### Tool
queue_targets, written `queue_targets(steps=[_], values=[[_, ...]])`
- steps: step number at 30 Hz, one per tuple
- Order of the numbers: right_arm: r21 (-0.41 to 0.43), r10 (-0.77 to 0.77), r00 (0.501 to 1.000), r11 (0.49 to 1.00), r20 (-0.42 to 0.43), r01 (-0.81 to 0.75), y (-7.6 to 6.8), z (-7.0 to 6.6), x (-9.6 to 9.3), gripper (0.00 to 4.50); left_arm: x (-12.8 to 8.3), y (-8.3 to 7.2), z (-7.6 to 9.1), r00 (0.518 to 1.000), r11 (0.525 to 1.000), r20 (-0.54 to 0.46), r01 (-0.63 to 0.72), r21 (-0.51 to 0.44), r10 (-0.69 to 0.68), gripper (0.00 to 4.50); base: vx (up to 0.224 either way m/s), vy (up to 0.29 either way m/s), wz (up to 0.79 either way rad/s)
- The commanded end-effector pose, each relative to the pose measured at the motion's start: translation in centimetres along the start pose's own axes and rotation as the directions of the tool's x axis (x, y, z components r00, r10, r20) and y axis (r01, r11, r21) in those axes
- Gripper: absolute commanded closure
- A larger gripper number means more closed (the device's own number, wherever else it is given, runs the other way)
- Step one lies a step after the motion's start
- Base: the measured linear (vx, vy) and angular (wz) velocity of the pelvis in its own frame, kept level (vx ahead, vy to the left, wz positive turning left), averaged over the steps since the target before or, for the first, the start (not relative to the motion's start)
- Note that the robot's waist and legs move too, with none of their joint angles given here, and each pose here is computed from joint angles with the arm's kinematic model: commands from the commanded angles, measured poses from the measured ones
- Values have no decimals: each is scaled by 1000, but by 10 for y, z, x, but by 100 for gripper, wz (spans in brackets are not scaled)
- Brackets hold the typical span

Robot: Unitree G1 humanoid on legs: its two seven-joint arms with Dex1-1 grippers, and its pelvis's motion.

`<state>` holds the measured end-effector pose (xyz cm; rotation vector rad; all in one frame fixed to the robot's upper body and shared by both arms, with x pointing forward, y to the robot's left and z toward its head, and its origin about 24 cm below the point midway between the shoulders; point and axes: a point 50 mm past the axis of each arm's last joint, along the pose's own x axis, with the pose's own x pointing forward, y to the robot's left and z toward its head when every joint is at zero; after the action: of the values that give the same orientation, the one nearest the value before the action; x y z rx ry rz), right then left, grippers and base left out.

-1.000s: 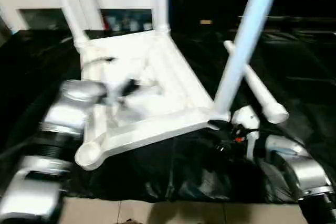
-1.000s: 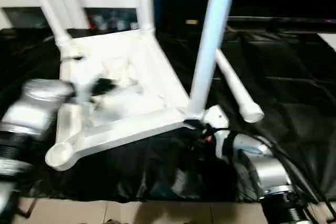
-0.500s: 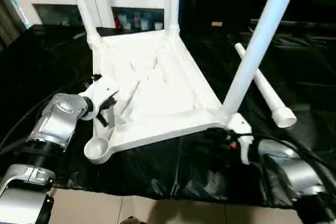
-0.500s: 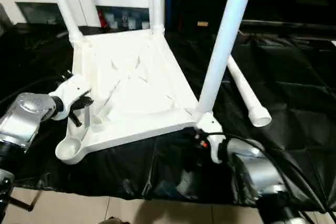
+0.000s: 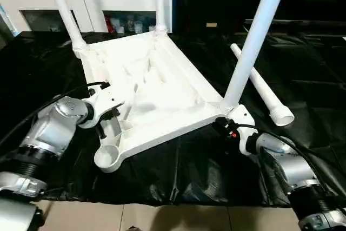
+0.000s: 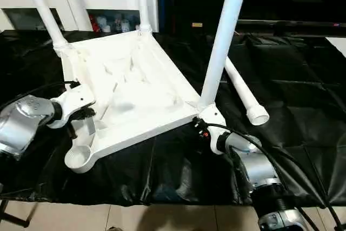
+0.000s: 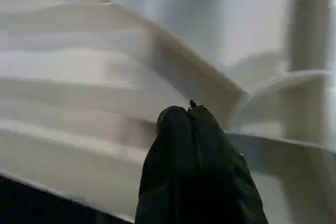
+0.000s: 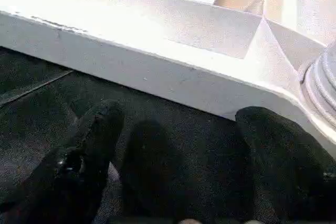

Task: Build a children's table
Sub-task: Rotate table base

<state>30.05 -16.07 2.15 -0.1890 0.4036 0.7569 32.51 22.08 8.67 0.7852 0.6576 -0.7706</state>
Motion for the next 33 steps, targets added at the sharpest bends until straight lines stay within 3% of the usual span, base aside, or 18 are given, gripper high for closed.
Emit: queue_targets(steps=[1,5,8,11,18,23,28,33], values=[[-49,-43,998,998,48,45,-8,17,2,47,13,-26,-13,983,985,-63,171,-3,-171,449,0,0,0],[-93,-75,997,993,22,76,-8,20,11,47,18,-45,-12,951,952,-82,303,44,-299,449,0,0,0],[-120,-100,995,988,9,100,-9,21,15,47,19,-45,-8,955,955,-73,292,53,-288,449,0,0,0],[-119,-97,995,988,15,98,-8,22,16,47,16,-25,1,991,990,-25,133,49,-132,449,0,0,0],[-123,-90,996,988,17,92,-9,21,15,47,-16,8,5,1000,1000,-1,5,0,-5,449,0,0,0],[-127,-90,996,988,14,91,-10,20,14,47,-25,15,-6,997,1000,-79,-15,11,16,449,0,0,0],[-129,-90,996,987,14,91,-10,20,15,47,-15,8,-9,998,1000,-66,12,-4,-12,449,0,0,0],[-137,-105,994,985,9,105,-12,21,19,47,15,-12,2,996,996,14,89,2,-89,449,0,0,0]])
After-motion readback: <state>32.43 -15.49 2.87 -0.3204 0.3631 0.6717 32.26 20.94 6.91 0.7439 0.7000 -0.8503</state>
